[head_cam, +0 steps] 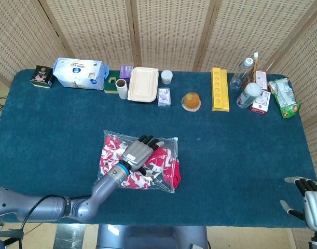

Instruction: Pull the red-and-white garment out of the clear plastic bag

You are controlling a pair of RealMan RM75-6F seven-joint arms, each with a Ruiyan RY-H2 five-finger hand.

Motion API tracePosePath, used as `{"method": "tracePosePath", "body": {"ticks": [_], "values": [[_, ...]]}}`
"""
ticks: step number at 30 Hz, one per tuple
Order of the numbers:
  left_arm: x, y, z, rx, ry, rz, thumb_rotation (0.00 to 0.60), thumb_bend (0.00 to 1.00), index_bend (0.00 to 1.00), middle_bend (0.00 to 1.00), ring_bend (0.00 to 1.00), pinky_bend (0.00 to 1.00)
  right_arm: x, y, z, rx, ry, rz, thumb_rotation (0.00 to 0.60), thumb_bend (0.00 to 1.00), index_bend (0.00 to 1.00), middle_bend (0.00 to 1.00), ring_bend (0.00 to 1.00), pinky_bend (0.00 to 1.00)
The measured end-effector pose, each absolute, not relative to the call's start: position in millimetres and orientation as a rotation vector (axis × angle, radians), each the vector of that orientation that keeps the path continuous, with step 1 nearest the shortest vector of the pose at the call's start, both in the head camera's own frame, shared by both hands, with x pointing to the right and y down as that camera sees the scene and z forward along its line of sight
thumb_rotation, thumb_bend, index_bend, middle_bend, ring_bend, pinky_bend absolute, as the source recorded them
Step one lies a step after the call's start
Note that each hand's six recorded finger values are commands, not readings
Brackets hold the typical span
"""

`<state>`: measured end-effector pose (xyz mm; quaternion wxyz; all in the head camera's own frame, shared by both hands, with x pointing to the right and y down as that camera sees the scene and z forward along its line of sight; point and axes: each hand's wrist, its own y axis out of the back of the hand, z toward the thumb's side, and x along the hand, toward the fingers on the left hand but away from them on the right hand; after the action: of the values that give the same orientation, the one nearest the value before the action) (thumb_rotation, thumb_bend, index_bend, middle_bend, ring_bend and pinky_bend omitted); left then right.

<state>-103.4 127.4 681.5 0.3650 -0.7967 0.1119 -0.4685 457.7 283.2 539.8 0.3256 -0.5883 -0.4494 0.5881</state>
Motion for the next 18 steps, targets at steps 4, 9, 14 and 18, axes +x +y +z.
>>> {"method": "tracePosePath", "body": {"ticks": [4, 9, 14, 18], "values": [[-105, 125, 692, -2.049, 0.278, -1.233, 0.599, 0.05, 0.04, 0.09, 0.02, 0.08, 457, 283, 540, -1.545, -1.175, 1.542, 0.6, 0.24, 0.32, 0.34, 0.29, 0.26], [-97, 121, 699, -2.034, 0.296, -1.21, 0.6, 0.17, 0.33, 0.19, 0.19, 0.33, 456, 281, 539, -1.541, -1.181, 1.538, 0.6, 0.24, 0.32, 0.34, 0.29, 0.26], [-86, 118, 704, -2.016, 0.332, -1.142, 0.6, 0.32, 0.6, 0.45, 0.47, 0.58, 457, 280, 539, -1.535, -1.181, 1.544, 0.6, 0.24, 0.32, 0.34, 0.29, 0.26], [-83, 116, 714, -2.012, 0.356, -1.115, 0.6, 0.37, 0.74, 0.58, 0.6, 0.69, 456, 279, 538, -1.529, -1.184, 1.544, 0.6, 0.24, 0.32, 0.34, 0.29, 0.26]]}}
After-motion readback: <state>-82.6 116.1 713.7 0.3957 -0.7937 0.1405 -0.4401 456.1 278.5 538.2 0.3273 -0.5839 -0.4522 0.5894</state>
